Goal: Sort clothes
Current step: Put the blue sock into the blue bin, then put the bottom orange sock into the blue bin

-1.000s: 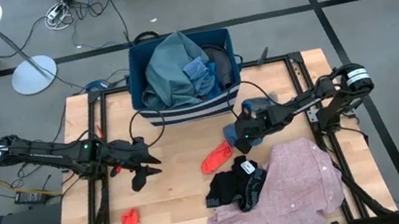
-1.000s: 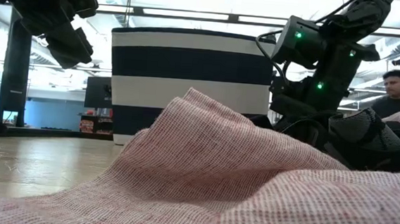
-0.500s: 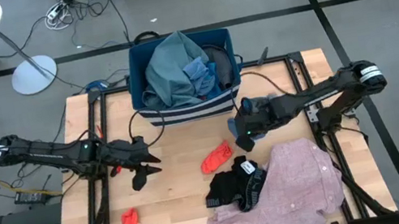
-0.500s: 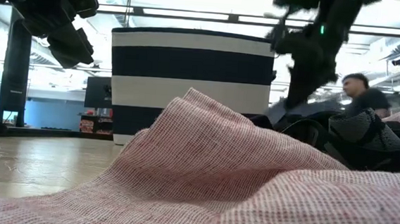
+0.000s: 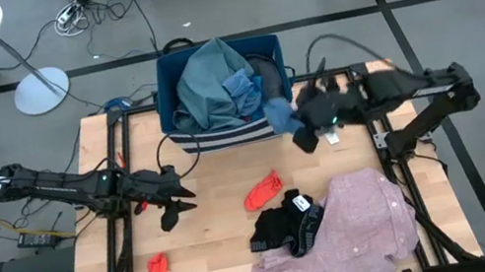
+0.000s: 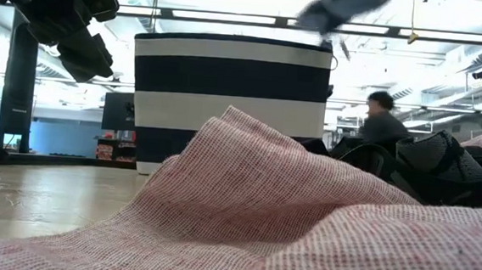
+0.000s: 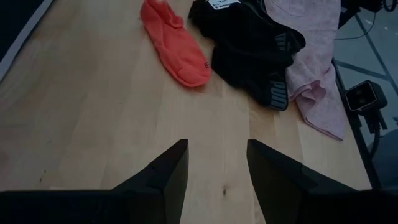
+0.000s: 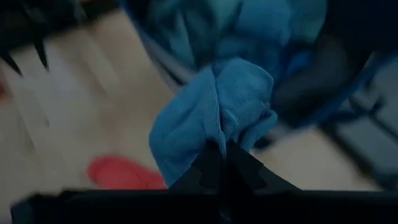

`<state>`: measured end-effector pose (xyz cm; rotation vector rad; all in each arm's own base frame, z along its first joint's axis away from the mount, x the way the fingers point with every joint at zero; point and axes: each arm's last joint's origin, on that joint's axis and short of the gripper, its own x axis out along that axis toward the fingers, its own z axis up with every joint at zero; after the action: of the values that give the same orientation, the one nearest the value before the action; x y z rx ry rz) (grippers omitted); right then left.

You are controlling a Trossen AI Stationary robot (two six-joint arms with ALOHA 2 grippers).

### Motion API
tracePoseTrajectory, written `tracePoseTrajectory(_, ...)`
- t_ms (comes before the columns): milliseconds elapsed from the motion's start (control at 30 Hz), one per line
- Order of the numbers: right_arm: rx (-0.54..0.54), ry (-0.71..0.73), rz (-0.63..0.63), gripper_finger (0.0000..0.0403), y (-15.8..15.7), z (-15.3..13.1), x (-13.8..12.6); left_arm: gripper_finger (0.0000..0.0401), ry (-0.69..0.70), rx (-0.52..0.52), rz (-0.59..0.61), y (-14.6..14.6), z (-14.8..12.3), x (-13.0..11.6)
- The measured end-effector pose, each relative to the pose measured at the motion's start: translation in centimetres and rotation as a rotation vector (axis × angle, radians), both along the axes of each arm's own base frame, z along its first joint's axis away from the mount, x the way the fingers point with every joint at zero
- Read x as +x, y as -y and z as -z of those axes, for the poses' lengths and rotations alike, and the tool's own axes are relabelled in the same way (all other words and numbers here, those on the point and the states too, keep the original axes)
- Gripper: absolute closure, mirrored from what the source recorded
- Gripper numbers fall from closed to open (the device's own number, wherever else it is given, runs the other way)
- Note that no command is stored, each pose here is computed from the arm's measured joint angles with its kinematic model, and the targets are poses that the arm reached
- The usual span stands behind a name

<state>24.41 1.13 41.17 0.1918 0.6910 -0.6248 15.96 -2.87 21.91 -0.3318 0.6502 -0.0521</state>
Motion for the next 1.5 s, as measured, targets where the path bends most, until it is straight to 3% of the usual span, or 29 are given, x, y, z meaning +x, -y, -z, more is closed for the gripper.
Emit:
tracePoseTrajectory(167,-0.135,0.093,-0.019,0.0402,1.8,-4.0,0.6,0.0233,0.001,0.0,0.0,0.0,0.0,0.0)
tracePoseTrajectory(333,-0.239,0.134,-0.038,0.0401,4.7,-5.5,2.5,0.0233,0.004,0.004,-0.006,0.0,0.0,0.0)
tracePoseTrajectory(567,-0.205,0.091,-0.07,0.0398,9.7,-3.3,6.1,0.0233,0.073,-0.006,-0.014,0.0,-0.6,0.4)
tracePoseTrajectory(767,-0.11,0.06,-0.1,0.0395,13.5,-0.4,8.7,0.0233,0.113,-0.013,-0.014,0.1,-0.9,0.6)
tracePoseTrajectory(933,-0.09,0.039,-0.073,0.0372,15.6,1.5,10.2,0.0233,0.111,-0.013,-0.014,0.1,-0.9,0.6)
tracePoseTrajectory(1267,-0.076,0.031,-0.048,0.0278,16.4,2.0,10.1,0.0233,0.119,-0.015,-0.015,0.1,-1.0,0.6)
tracePoseTrajectory(1500,-0.1,0.085,-0.051,0.0241,15.2,-0.7,7.8,0.0233,0.174,-0.042,-0.085,0.0,-1.5,0.9)
